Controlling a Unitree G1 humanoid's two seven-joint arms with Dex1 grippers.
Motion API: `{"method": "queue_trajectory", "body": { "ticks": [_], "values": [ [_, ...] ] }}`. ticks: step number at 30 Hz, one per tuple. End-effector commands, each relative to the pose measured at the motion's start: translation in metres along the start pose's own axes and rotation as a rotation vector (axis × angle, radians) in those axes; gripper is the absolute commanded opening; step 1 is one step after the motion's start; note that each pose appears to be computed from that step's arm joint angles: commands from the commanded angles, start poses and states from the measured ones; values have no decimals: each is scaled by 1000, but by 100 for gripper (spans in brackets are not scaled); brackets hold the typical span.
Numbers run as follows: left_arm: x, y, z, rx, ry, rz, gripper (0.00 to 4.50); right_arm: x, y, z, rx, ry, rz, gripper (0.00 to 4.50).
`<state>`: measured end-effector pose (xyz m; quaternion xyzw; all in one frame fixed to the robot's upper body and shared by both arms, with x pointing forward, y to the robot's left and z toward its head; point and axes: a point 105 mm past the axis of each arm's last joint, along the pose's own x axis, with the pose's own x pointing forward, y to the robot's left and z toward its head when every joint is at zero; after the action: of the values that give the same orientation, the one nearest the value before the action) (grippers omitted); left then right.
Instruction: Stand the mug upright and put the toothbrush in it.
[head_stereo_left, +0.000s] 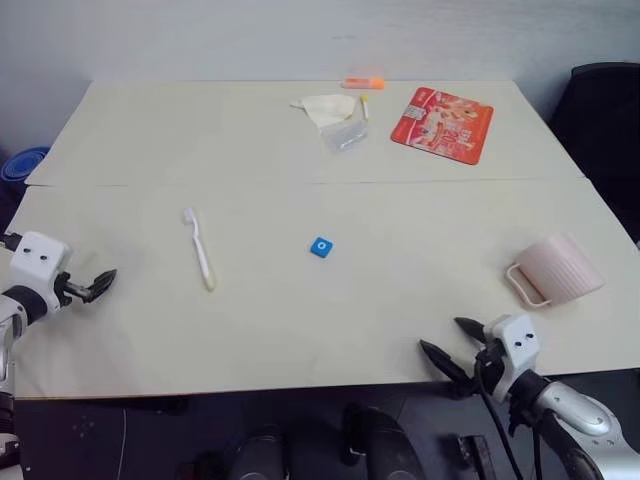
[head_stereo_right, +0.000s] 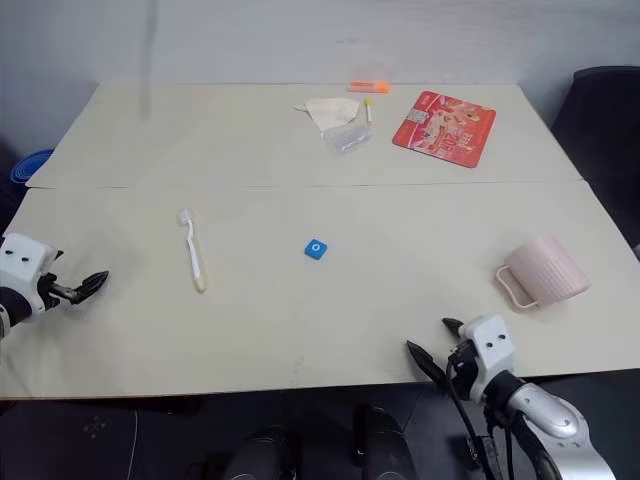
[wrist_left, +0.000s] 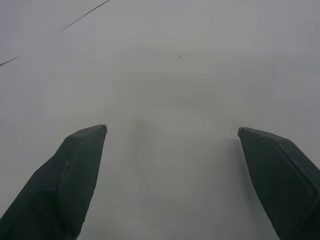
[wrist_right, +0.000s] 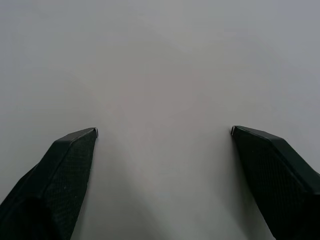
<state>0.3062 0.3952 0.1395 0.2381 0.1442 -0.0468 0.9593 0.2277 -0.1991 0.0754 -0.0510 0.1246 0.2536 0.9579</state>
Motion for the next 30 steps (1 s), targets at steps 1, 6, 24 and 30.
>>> {"method": "queue_trajectory", "body": {
  "ticks": [1, 6, 24, 30],
  "values": [
    [-4, 6, 8, 28, -23, 19, 446, 0, -2, -2, 3, -6, -7, 450],
    [-3, 5, 10, -2, -32, 16, 446, 0, -3, -4, 6, -8, -9, 450],
    [0, -31, 42, -33, -134, -152, 446, -1, 5, 14, 20, -17, 54, 450],
    [-23, -68, 85, -18, -246, -402, 446, 15, 4, 47, -52, -61, 92, 450]
  ]
}}
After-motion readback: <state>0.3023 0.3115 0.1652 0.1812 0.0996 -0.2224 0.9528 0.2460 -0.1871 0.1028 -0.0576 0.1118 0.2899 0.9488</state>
